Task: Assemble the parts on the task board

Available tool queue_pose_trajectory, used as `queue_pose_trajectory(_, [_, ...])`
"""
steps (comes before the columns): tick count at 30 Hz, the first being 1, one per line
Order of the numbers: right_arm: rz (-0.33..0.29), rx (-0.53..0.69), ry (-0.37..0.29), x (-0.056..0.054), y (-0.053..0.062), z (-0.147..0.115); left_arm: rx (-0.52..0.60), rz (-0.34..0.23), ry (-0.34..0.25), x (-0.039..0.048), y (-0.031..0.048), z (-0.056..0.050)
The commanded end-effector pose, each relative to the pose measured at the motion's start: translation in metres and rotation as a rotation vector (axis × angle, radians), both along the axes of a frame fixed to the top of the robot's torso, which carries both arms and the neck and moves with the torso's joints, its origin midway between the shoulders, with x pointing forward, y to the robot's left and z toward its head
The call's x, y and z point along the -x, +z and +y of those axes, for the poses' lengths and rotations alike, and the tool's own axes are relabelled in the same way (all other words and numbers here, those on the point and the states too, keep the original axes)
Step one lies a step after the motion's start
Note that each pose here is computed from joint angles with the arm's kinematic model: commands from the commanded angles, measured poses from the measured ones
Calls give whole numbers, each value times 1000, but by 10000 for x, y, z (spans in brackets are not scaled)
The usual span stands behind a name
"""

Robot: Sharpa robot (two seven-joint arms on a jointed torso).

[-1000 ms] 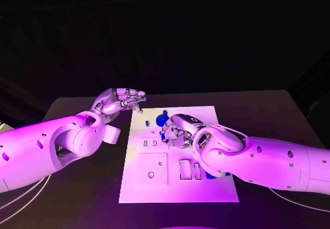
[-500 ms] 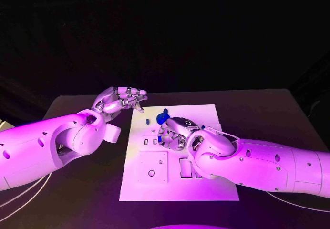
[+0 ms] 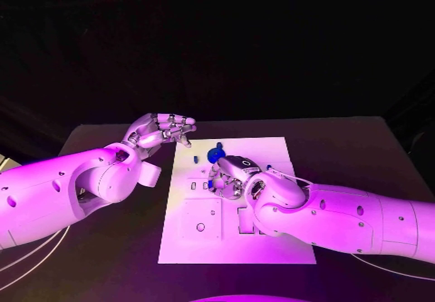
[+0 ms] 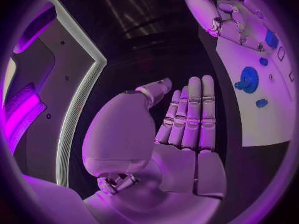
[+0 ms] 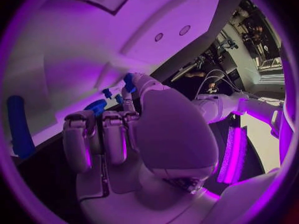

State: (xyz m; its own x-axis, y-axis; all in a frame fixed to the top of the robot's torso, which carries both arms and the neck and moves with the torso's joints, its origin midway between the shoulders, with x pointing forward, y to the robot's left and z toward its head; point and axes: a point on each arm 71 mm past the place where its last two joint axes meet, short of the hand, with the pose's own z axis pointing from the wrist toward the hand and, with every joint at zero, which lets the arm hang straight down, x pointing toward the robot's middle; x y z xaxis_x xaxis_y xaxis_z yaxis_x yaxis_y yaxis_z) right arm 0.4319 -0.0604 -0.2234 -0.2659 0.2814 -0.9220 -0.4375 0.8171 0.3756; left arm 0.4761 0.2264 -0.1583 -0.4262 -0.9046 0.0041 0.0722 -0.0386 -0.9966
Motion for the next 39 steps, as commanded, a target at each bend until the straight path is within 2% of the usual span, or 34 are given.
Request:
queue_pose_trajectory(1, [-18, 31, 1, -4, -9, -1, 5, -4, -23, 7, 13, -26])
queue_pose_trajectory(39, [-27, 34, 25, 2, -22, 24, 0, 3, -27, -1, 4, -17])
